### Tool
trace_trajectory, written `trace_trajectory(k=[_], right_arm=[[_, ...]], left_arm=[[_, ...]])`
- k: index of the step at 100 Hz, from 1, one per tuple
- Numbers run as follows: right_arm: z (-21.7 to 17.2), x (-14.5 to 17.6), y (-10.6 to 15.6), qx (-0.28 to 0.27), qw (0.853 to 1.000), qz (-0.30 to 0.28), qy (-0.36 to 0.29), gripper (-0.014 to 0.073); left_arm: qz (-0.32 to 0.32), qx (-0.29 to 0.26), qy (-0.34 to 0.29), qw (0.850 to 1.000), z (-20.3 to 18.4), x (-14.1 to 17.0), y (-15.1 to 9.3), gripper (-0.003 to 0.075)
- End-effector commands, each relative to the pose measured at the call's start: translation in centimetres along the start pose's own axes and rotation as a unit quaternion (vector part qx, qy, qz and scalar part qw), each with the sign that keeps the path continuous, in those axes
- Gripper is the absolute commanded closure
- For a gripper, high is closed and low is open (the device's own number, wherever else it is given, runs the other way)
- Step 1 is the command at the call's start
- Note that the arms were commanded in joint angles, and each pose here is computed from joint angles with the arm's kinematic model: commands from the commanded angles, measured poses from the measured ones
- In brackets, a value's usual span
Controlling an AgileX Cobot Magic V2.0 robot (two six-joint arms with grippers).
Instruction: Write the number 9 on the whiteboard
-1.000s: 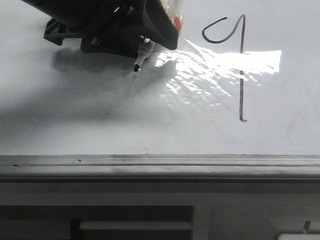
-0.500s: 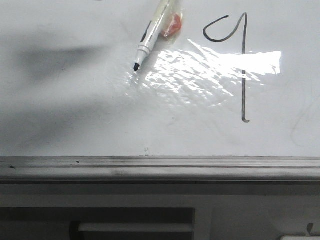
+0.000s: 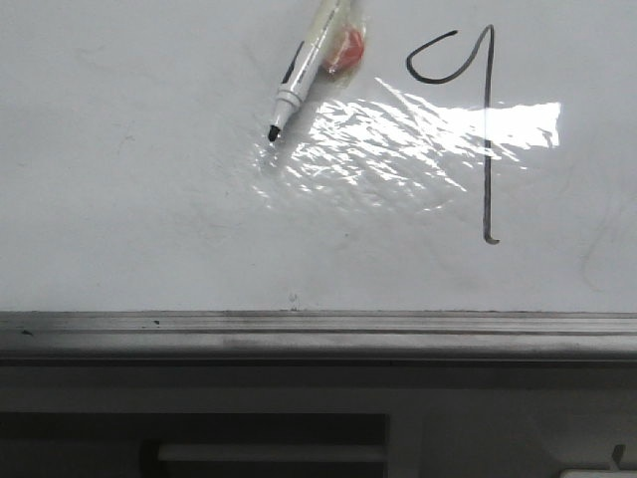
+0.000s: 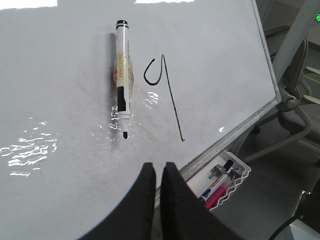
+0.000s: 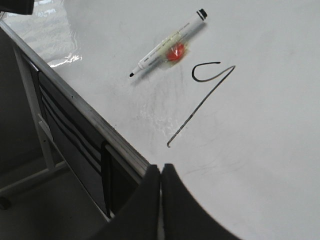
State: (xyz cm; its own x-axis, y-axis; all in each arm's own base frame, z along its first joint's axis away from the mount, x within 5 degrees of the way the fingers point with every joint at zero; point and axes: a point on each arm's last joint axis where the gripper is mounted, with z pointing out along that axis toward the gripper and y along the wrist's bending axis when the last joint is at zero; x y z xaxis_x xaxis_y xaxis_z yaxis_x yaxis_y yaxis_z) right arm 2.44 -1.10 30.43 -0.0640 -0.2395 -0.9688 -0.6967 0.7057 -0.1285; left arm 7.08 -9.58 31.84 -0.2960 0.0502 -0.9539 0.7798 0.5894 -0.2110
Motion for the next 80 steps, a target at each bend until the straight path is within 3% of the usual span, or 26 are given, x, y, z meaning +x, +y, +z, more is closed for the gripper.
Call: trace_trajectory(k=[1, 50, 71, 80], right_arm=[[-0.2, -1.1, -0.1, 0.005, 0.999, -0.007, -0.032, 0.0637], [-0.2, -1.1, -0.1, 0.005, 0.999, -0.007, -0.032, 0.0637], [-0.2, -1.1, -0.1, 0.005, 0.999, -0.007, -0.032, 0.0637], [-0.2, -1.1, -0.1, 0.005, 0.999, -0.007, -0.032, 0.0637]], left_arm=[[-0.007, 0.0, -0.042, 0.999, -0.4, -1.2, -0.2, 0.0741], [-0.007, 0.0, -0.038, 0.999, -0.3, -1.2, -0.2, 0.0741], [0.117, -0.043, -0.032, 0.992, -0.3, -0.7, 0.7, 0.0741], [0.151, -0.084, -0.072, 0.982, -0.1, 0.1, 1.8, 0.0741]])
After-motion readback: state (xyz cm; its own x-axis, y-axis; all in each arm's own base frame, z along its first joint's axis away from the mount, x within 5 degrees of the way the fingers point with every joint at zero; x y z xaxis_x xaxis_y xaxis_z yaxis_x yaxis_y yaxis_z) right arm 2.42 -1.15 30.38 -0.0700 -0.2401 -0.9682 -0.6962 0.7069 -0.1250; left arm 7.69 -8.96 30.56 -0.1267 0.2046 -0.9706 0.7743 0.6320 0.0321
